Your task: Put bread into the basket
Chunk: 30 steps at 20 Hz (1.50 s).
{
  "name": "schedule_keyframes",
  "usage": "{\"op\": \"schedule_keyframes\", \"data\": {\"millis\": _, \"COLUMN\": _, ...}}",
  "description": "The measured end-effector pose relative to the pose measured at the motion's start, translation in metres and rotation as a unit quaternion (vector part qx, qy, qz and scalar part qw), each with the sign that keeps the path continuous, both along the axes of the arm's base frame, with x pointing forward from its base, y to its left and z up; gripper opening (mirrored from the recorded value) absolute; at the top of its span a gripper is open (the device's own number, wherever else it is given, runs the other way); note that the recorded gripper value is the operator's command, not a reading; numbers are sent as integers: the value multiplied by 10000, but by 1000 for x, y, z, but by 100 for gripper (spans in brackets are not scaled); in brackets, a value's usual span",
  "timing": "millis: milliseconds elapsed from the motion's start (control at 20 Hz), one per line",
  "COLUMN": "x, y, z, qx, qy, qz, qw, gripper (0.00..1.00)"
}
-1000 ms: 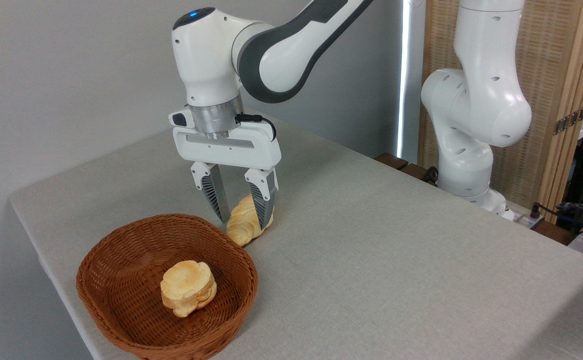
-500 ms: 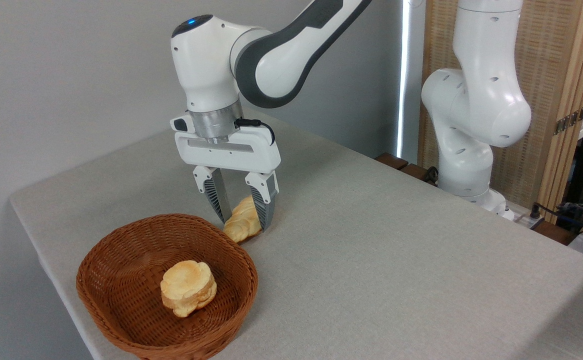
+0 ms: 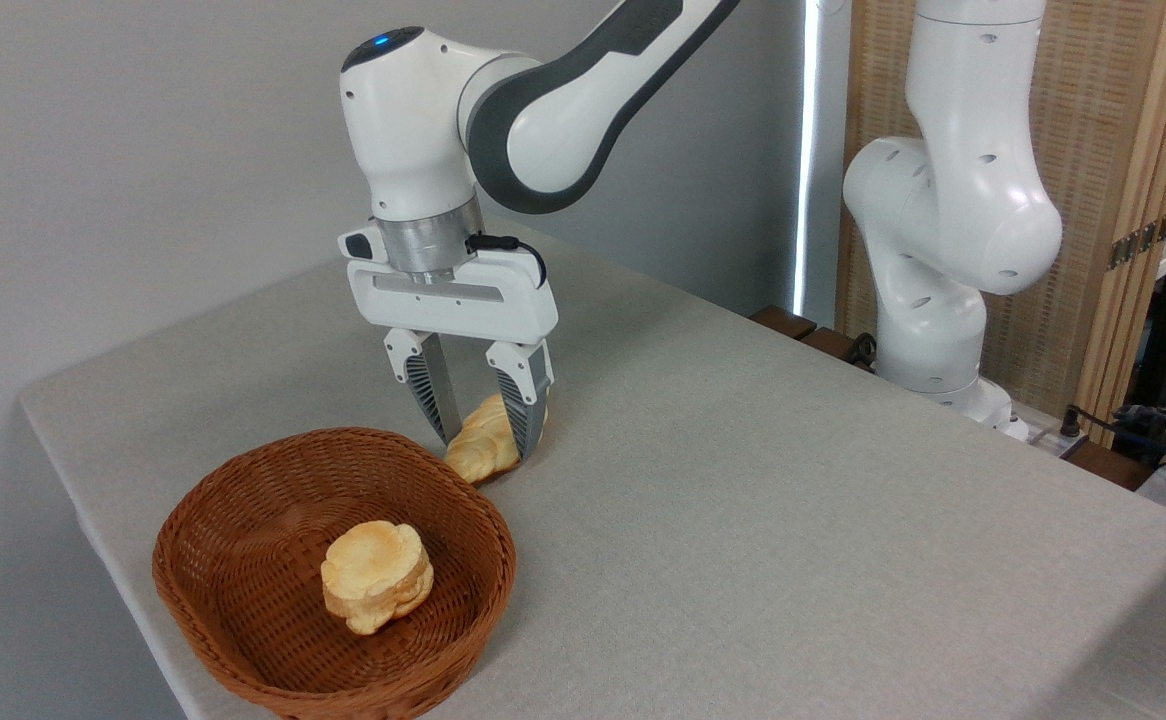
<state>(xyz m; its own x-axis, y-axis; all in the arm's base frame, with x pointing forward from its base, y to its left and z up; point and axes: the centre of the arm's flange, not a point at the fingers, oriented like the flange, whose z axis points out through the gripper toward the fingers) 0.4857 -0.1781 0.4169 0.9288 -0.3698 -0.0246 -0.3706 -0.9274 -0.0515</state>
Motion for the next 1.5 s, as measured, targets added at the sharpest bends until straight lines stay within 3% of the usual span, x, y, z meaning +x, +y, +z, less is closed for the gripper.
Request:
{"op": "schedule_keyframes", "data": {"millis": 300, "x": -1, "y": -4, "z": 1, "qx": -1, "qy": -10, "qz": -42, "qw": 10000, "gripper": 47}}
{"op": "schedule_keyframes", "data": {"millis": 500, "x": -2, "y": -6, "z": 1, "qx": -1, "qy": -13, "qz": -55, "qw": 10000, "gripper": 38}}
{"op": "schedule_keyframes", "data": {"millis": 950, "x": -2, "y": -7, "z": 3, "qx": -5, "qy": -33, "qz": -106, "qw": 9999, "gripper": 39}}
{"op": "schedule_keyframes", "data": {"millis": 1500, "x": -20, "y": -24, "z": 46, "qx": 50, "qy": -70, "qz": -456, "qw": 9989, "gripper": 40}}
